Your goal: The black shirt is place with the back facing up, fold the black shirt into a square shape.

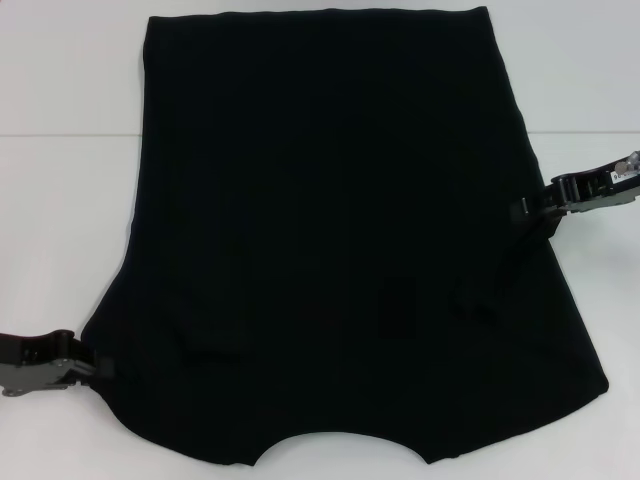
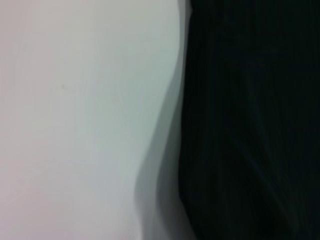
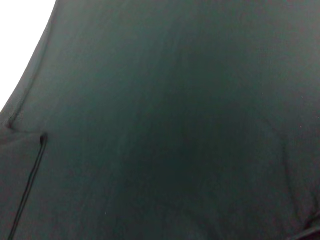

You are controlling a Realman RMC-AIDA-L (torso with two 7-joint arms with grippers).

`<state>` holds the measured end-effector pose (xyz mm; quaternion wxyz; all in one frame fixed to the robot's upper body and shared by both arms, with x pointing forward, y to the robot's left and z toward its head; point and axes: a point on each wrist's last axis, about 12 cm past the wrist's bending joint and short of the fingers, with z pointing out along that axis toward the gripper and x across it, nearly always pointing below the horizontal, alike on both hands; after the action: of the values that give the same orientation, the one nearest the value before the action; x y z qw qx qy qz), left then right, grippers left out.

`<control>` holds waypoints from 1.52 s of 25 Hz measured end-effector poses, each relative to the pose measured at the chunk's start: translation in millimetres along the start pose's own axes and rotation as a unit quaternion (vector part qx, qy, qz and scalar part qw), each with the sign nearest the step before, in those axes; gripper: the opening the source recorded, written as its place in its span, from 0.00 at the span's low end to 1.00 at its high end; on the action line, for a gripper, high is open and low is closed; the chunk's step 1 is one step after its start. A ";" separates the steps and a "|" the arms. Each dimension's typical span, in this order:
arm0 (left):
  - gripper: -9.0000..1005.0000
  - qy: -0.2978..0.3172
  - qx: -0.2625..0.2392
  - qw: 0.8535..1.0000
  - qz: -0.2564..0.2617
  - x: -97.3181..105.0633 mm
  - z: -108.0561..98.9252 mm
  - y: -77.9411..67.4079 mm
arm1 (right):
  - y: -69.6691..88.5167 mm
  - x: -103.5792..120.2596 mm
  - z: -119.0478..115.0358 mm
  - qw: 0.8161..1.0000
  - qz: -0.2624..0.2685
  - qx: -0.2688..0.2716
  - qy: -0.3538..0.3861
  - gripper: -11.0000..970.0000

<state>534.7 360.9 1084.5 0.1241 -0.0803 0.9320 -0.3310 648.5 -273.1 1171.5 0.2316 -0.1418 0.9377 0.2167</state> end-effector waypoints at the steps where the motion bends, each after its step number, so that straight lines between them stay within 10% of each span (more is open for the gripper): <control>1: 0.36 0.000 0.001 1.000 0.001 0.0 0.0 -0.2 | -0.1 0.3 0.0 1.000 0.000 0.000 0.001 0.61; 10: 0.06 0.004 0.043 0.998 0.035 -1.7 -2.9 -10.9 | -11.3 21.4 -8.6 0.998 0.009 0.003 0.059 0.61; 38: 0.05 -0.006 0.045 0.998 0.037 -11.4 -2.4 -16.8 | -30.5 90.4 11.6 0.988 0.033 -0.004 0.149 0.61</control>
<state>546.1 352.1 1099.0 0.1450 -0.0423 0.9179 -0.3670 586.9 -309.0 1106.9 0.0815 -0.1420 0.9651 0.2045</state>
